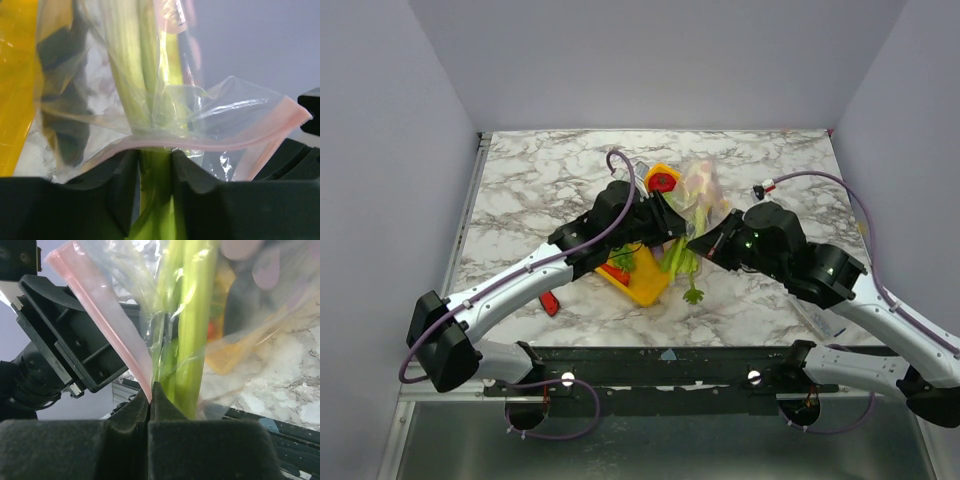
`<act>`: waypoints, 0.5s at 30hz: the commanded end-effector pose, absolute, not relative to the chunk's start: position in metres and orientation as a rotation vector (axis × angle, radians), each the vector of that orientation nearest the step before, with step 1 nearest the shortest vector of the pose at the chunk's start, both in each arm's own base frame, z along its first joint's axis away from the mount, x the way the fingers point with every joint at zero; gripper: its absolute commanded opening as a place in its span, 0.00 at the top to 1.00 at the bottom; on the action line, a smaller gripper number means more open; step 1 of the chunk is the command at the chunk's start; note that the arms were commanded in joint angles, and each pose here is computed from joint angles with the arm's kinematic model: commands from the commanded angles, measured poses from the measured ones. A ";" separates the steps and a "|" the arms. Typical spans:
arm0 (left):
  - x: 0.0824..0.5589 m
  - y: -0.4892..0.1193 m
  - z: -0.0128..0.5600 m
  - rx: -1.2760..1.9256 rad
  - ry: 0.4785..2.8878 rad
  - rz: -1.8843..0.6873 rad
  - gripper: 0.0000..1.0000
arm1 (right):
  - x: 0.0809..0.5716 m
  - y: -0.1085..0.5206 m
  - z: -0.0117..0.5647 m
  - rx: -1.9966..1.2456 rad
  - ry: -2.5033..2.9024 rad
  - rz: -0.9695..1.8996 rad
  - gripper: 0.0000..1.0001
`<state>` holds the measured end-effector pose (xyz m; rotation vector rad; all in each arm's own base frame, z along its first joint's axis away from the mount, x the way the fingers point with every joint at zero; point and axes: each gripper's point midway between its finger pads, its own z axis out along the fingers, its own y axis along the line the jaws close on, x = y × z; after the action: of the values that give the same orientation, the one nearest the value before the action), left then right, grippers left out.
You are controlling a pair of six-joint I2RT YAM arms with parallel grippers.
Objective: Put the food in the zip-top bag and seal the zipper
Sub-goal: Place the fake vegetable in the zipper food storage bag.
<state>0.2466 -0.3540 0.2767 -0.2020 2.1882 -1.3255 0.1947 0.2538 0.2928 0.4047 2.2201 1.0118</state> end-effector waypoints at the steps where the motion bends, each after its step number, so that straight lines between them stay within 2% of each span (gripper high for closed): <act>1: 0.244 -0.360 0.316 -0.065 2.030 -1.444 0.57 | 0.195 0.243 0.306 0.473 2.155 1.030 0.99; 5: 0.208 -0.365 0.311 0.094 2.090 -1.539 0.43 | 0.199 0.233 0.312 0.482 2.126 0.986 0.99; 10: 0.159 -0.357 0.331 0.294 2.067 -1.692 0.39 | 0.201 0.231 0.308 0.473 2.144 0.940 0.99; 15: 0.127 -0.332 0.353 0.459 2.033 -1.682 0.37 | 0.199 0.226 0.308 0.474 2.142 0.924 0.99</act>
<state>0.1797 -0.3515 0.3161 0.1749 2.1157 -1.5848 0.1915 0.2366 0.2942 0.4399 2.2015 0.9526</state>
